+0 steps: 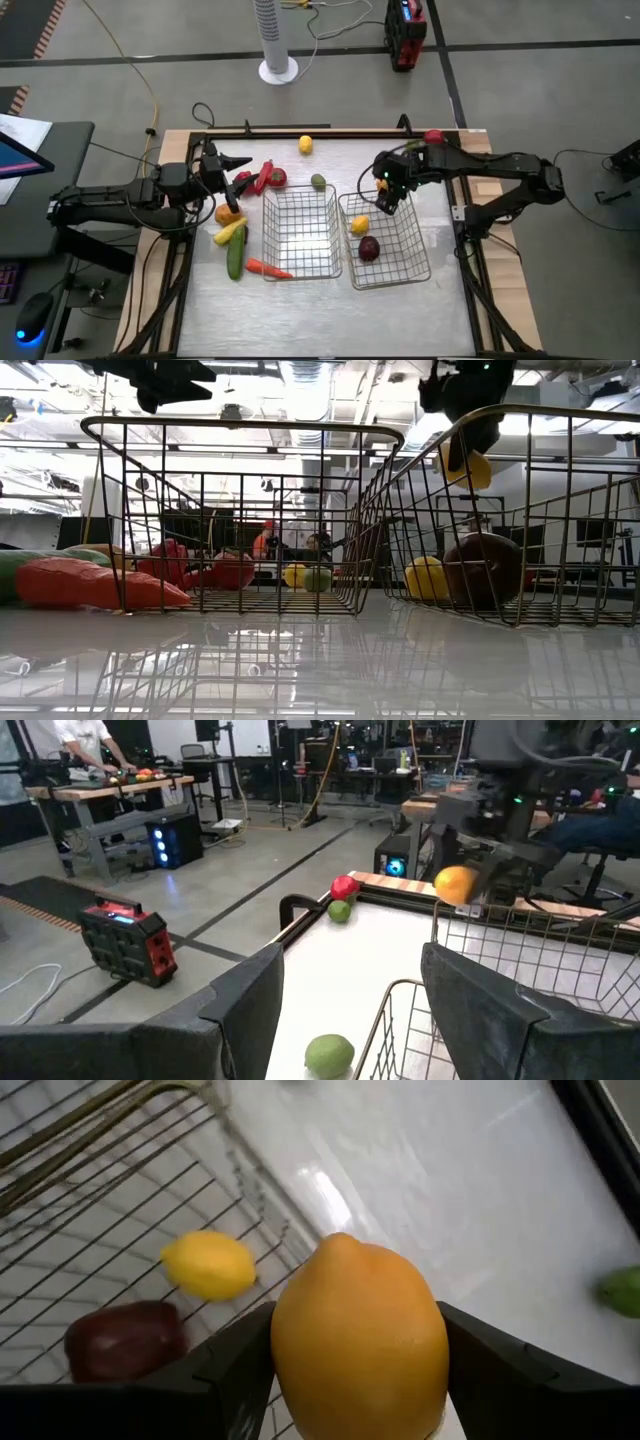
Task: Sort produce into baskets
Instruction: Put the bottom lemon into the right wire basket, then put the top lime into the right wire basket
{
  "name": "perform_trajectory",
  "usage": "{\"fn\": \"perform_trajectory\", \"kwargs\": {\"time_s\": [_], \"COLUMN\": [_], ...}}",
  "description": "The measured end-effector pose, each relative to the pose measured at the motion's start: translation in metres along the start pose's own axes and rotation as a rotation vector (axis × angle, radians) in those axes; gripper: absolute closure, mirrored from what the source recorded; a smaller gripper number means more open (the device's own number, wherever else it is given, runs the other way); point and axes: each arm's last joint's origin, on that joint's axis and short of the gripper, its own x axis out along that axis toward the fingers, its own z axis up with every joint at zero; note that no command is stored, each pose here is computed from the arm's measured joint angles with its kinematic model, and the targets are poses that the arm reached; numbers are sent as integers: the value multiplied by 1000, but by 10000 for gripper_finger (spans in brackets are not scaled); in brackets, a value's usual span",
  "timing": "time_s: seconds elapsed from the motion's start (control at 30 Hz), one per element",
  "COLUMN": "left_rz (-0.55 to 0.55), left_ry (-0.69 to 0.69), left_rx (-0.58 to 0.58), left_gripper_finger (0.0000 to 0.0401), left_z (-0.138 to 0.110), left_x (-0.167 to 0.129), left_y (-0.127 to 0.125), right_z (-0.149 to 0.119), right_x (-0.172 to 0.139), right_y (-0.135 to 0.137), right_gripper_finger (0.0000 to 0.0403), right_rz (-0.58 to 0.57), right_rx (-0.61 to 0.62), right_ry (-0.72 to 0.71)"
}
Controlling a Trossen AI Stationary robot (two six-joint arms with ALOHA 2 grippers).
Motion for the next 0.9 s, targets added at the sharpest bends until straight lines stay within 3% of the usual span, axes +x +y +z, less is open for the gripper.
{"fn": "perform_trajectory", "kwargs": {"time_s": [0.17,0.47,0.7,0.9], "left_rz": [1,7,8,8], "left_ry": [13,13,12,13], "left_rx": [11,12,3,11], "left_gripper_finger": [177,177,177,177], "left_z": [-1,-1,-1,-1], "left_x": [0,0,0,0], "left_y": [0,0,0,0], "right_z": [1,-5,-9,-1], "right_x": [4,13,18,28], "right_y": [-2,17,27,40], "right_gripper_finger": [126,126,98,96], "right_rz": [54,91,262,316], "right_rx": [14,-39,-21,-58], "right_ry": [42,130,256,208]}}
